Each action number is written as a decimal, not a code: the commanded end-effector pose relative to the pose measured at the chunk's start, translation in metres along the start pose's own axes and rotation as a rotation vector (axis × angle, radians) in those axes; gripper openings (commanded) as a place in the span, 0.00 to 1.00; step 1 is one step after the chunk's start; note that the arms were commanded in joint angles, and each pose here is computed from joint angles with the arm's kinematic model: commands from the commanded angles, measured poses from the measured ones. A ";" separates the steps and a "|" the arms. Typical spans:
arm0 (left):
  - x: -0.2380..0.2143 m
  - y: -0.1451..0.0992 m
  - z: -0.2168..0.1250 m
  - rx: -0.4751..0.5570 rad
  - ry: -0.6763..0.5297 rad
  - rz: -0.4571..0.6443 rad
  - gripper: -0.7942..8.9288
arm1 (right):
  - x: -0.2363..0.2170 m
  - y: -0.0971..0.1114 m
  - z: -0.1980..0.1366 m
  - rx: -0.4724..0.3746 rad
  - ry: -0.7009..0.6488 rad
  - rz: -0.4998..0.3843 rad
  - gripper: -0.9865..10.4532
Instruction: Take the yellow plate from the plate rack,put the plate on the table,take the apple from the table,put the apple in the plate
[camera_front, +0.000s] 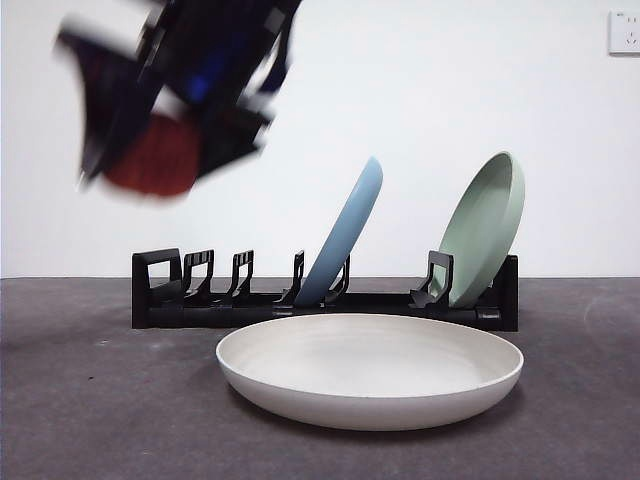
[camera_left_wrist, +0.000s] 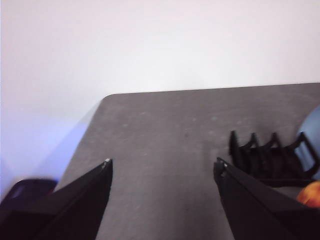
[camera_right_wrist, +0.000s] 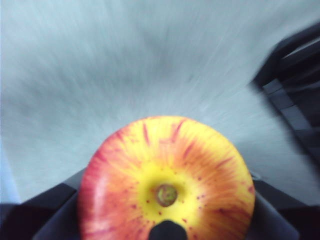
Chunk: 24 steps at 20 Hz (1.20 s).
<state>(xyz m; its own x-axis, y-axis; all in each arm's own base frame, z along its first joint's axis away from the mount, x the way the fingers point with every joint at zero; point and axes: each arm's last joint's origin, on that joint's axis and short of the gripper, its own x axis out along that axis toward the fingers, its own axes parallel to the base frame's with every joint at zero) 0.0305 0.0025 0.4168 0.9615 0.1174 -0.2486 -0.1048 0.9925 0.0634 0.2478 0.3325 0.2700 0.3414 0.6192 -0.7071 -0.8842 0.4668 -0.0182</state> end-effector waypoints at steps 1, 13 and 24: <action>0.008 -0.005 0.005 -0.013 -0.012 -0.044 0.43 | -0.044 -0.015 0.005 0.026 -0.021 -0.040 0.08; 0.072 -0.042 0.023 0.020 0.085 -0.246 0.43 | -0.176 -0.068 -0.053 0.378 0.256 -0.184 0.08; 0.082 -0.047 0.023 0.036 0.112 -0.252 0.43 | -0.039 -0.065 -0.090 0.368 0.368 -0.113 0.08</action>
<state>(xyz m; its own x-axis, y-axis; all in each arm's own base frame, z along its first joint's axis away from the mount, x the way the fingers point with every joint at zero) 0.1204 -0.0355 0.4153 0.9182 -0.1266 -0.3754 0.1437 0.9895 0.0179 0.2626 0.2198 0.2439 0.2491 0.3348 -0.9088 -0.6630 0.7430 0.0920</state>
